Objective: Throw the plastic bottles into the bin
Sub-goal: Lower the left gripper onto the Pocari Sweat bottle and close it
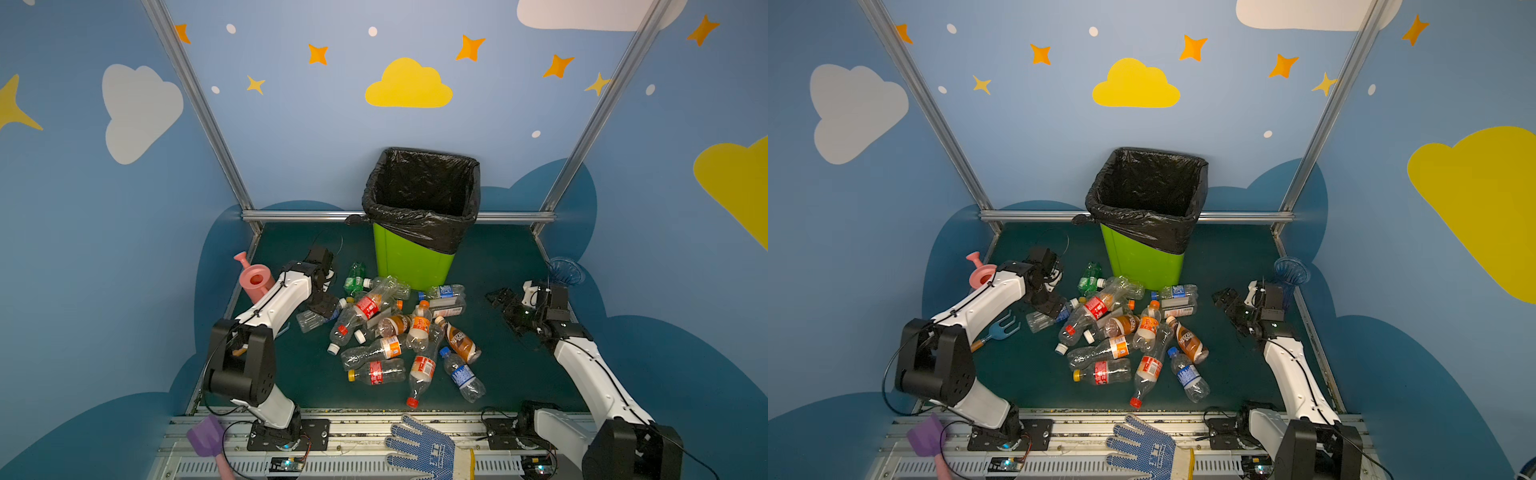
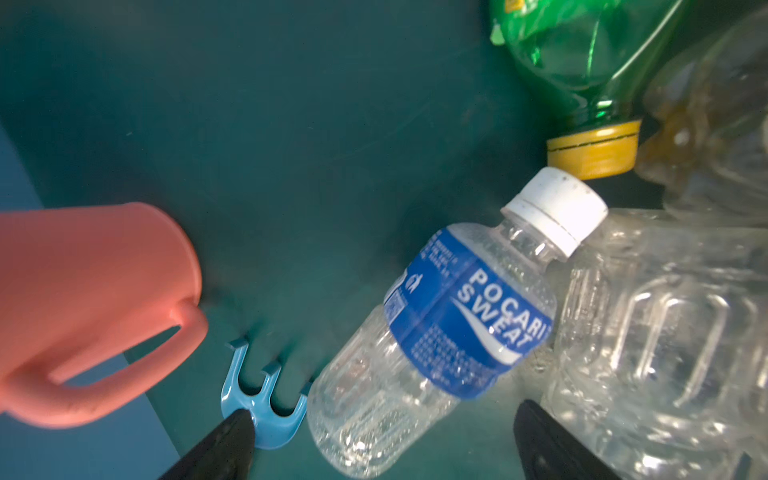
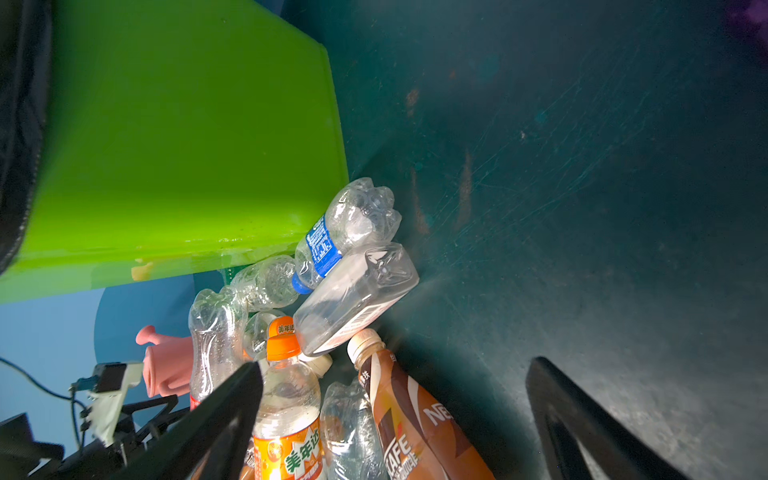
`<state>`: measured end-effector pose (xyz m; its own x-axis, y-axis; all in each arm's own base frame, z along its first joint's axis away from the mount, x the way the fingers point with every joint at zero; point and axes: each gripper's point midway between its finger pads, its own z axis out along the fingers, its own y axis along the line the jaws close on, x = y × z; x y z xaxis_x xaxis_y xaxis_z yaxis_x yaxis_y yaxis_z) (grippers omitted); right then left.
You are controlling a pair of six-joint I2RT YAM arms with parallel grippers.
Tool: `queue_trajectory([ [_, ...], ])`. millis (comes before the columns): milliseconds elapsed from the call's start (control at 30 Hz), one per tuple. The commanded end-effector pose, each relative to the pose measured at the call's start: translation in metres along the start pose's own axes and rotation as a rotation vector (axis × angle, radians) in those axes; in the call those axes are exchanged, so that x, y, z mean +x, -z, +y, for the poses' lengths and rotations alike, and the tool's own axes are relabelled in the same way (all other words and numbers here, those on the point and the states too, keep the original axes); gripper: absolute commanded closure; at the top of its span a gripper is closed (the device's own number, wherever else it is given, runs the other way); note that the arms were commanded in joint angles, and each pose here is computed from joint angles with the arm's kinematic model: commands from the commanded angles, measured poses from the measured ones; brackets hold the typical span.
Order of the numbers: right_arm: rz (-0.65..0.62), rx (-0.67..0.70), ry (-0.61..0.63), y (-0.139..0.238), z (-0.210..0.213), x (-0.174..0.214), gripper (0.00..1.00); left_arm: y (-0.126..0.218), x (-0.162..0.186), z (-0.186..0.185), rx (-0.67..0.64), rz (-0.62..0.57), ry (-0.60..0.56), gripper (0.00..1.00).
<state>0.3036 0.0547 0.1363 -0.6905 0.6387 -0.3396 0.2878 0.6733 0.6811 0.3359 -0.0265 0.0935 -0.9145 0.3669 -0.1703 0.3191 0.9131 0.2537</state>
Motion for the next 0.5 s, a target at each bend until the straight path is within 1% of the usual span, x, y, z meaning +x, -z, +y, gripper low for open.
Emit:
queue_trajectory([
  [0, 0.006, 0.000, 0.002, -0.003, -0.006, 0.000, 0.02, -0.002, 0.010, -0.009, 0.045, 0.057, -0.080, 0.04],
  [167, 0.011, 0.001, -0.013, -0.007, -0.012, -0.005, 0.02, -0.011, 0.009, -0.011, 0.056, 0.091, -0.126, 0.05],
  [300, 0.034, -0.009, -0.025, -0.012, -0.013, -0.007, 0.02, -0.018, 0.007, -0.016, 0.082, 0.113, -0.139, 0.08],
  [467, 0.062, -0.018, -0.019, -0.017, -0.011, -0.008, 0.02, -0.031, 0.012, -0.019, 0.092, 0.171, -0.147, 0.12],
])
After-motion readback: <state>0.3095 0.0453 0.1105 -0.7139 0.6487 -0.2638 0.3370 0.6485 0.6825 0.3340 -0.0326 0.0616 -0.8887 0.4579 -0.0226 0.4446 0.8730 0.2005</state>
